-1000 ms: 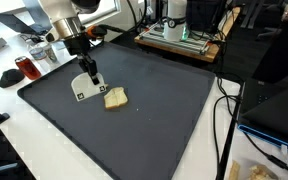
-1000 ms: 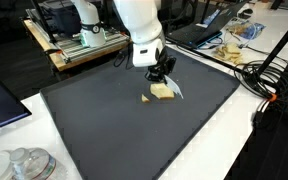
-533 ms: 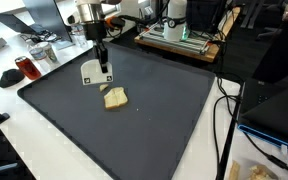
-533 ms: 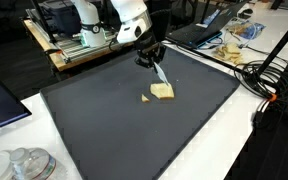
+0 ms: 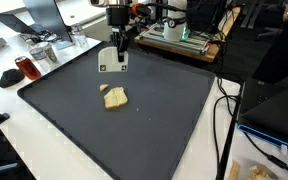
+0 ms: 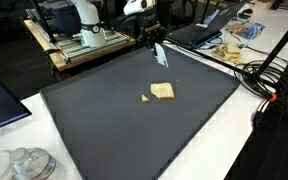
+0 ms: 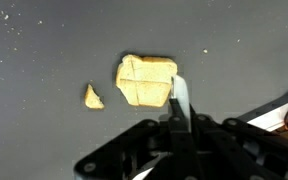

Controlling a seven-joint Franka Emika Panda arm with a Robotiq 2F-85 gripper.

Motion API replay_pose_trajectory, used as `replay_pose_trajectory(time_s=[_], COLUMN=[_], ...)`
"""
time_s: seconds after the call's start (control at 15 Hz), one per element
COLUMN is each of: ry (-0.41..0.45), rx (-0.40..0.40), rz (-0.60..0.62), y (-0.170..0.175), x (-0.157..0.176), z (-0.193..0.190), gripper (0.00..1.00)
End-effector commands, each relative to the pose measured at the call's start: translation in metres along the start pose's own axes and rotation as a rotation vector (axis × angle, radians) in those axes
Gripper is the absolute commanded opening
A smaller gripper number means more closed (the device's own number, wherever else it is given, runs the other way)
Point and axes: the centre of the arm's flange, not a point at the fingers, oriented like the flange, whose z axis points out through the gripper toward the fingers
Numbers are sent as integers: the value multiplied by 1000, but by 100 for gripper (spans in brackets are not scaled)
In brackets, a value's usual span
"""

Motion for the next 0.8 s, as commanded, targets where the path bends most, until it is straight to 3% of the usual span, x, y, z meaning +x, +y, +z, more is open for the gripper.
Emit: replay_pose_trajectory(time_s=[0.0, 0.4, 0.73], ry=[1, -52, -126], rx=[-95, -233, -277], rz=[-58, -201, -317], y=[-26, -63, -96], x=[-11, 1, 13], z=[-34, -56, -52], gripper=[1, 1, 1])
